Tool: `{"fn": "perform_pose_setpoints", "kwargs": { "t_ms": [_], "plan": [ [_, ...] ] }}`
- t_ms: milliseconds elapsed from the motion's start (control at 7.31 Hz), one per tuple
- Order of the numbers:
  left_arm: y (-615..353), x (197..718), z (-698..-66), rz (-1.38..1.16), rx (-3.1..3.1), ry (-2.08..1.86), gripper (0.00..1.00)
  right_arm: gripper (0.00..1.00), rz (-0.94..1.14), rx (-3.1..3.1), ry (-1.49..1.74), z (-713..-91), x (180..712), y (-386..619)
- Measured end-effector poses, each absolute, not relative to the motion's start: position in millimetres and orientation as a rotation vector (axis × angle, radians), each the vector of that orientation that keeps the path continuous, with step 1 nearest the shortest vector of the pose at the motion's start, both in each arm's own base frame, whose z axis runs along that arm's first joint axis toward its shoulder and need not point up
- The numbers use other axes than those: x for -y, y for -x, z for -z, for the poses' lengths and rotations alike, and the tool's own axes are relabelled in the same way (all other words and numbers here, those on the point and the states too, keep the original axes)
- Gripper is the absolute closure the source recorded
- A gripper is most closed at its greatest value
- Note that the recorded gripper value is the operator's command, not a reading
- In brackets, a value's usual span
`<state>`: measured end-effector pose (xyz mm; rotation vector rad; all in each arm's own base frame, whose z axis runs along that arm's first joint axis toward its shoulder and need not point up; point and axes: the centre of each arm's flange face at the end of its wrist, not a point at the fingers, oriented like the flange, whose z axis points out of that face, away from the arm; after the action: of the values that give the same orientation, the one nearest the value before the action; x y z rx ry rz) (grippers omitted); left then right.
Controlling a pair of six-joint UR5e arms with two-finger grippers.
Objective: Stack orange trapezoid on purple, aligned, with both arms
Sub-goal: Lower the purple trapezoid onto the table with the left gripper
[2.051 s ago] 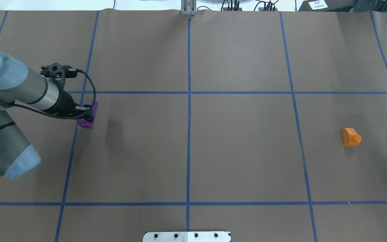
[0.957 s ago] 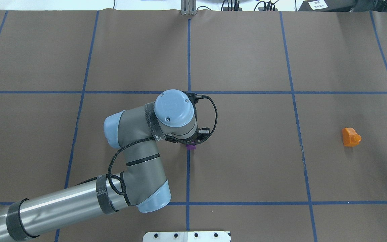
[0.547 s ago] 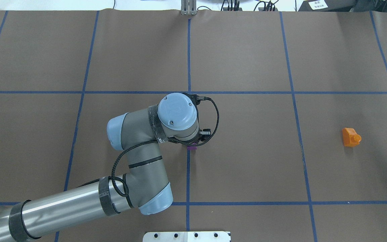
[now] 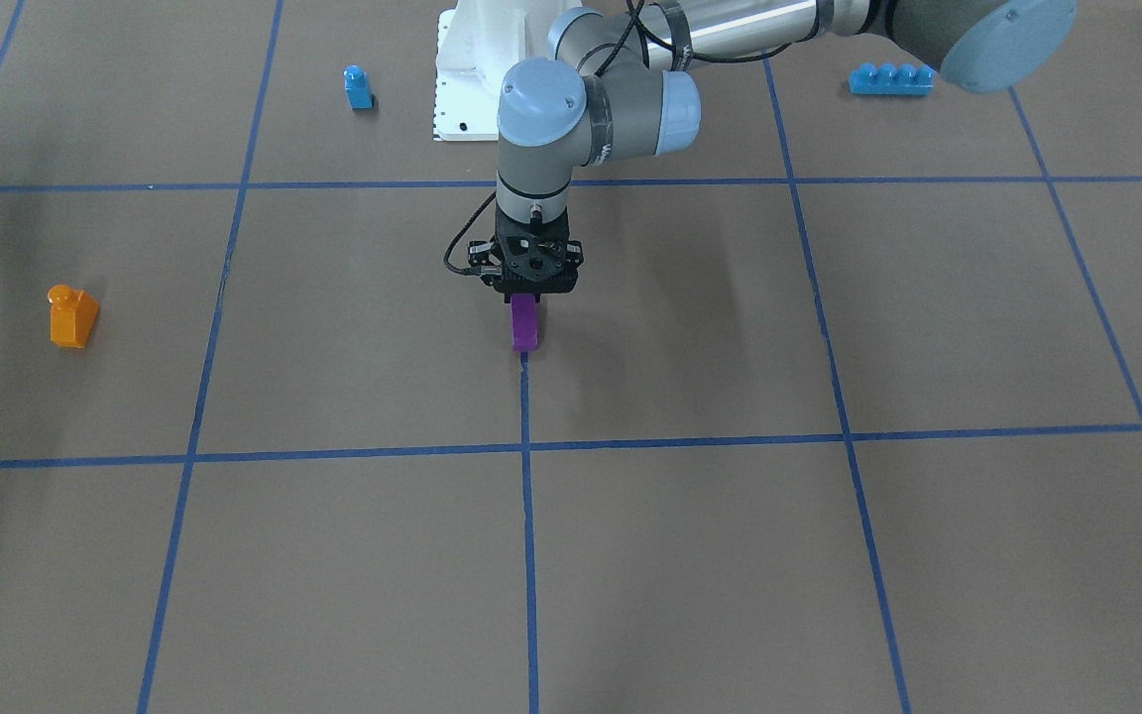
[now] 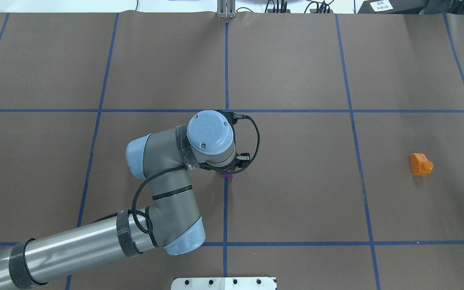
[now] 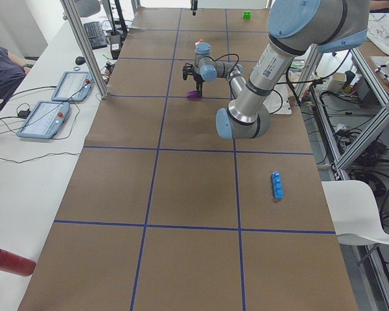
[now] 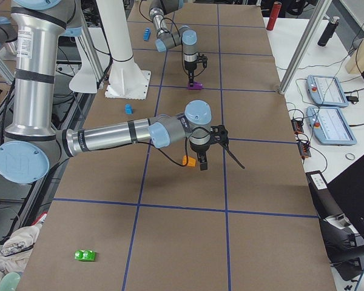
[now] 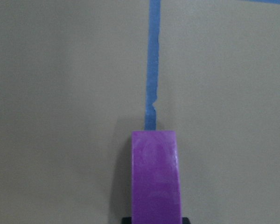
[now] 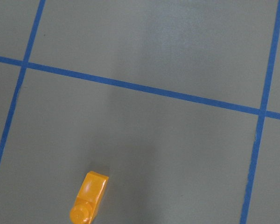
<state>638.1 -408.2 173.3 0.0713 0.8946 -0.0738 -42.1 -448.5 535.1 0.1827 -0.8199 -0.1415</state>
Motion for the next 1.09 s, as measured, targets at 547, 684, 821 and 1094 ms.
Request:
{"fn": "perform_pose_setpoints", "kwargs": {
  "t_ms": [547,684,821,1094],
  "plan": [
    [-638.5,407.5,-173.1,0.072,-0.895,-0.070,0.57,0.00,0.142,0.820,-0.183,-535.1,448.5,42.1],
    [-638.8,407.0,-173.2,0.072,-0.895,-0.070,0.45,0.00,0.141,0.820,-0.183,-534.9,448.2,42.0],
    [-639.0,406.7,-173.2,0.071,-0.895,-0.070,0.27,0.00,0.141,0.821,-0.183,-534.5,448.0,42.0],
    [-639.0,407.8,-174.0,0.072,-0.893,-0.071,0.04,0.00,0.141,0.823,-0.181,-535.0,447.8,42.1]
  ]
}}
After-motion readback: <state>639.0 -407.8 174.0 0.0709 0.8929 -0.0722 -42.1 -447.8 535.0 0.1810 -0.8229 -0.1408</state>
